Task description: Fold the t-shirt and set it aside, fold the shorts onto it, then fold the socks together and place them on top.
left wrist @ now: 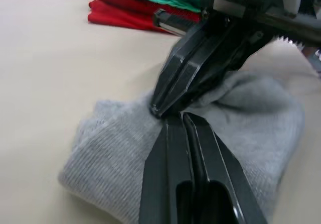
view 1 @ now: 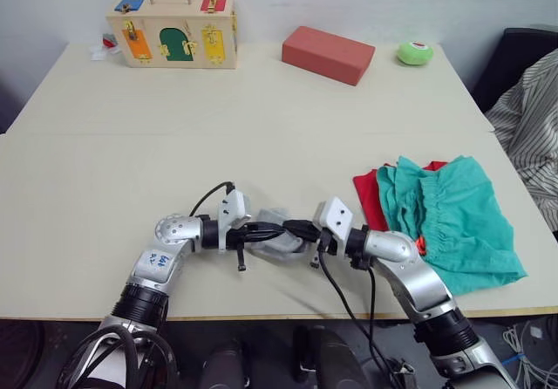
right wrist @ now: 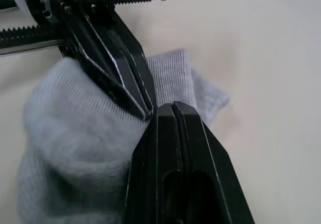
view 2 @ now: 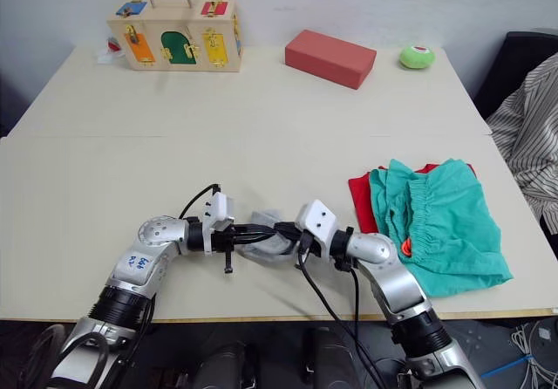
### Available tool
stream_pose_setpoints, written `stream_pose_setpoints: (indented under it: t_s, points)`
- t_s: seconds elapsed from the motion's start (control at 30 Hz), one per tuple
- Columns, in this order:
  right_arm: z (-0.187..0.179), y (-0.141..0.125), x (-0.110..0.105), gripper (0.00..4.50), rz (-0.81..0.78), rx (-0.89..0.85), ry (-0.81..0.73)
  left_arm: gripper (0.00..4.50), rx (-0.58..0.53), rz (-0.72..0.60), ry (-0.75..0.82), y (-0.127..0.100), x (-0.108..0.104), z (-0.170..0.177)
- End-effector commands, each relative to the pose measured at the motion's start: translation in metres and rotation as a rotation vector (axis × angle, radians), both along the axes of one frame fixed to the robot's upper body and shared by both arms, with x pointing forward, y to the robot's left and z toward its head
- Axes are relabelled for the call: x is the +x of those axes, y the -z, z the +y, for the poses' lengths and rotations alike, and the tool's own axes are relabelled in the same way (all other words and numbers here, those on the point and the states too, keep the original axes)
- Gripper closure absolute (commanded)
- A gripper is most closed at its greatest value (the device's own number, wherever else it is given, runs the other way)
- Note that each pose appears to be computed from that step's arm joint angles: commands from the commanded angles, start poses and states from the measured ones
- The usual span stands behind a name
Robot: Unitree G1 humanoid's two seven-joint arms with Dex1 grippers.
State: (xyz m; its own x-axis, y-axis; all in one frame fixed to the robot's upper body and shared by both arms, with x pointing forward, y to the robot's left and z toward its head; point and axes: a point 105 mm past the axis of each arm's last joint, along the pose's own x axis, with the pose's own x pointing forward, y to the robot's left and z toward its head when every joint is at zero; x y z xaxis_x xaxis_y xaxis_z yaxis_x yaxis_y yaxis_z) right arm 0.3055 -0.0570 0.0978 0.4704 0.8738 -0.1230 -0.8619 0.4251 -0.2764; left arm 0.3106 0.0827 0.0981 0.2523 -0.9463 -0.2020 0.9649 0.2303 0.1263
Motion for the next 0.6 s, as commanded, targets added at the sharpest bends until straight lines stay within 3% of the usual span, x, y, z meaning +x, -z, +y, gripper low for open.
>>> stream_pose_setpoints:
  t_s: [0.03,0.2,0.4,0.47,0.6]
  points:
    - [-0.015,0.017,0.011,4.50,-0.025,-0.038,0.054,4.49,0.028,0.036,-0.039,0.014,-0.001,0.000]
    - [-0.030,-0.007,0.022,4.50,-0.078,0.063,0.095,4.49,0.002,0.019,-0.055,0.012,-0.003,0.003]
    - [-0.008,-0.050,-0.007,4.50,-0.109,0.196,-0.066,4.49,-0.045,-0.042,-0.049,-0.006,-0.006,0.003]
    - [0.002,-0.048,-0.017,4.50,-0.092,0.195,-0.108,4.49,-0.049,-0.042,-0.057,-0.009,-0.006,0.003]
    - [0.006,-0.018,-0.023,4.50,-0.029,0.126,-0.113,4.49,-0.050,0.014,-0.081,-0.001,-0.007,0.005]
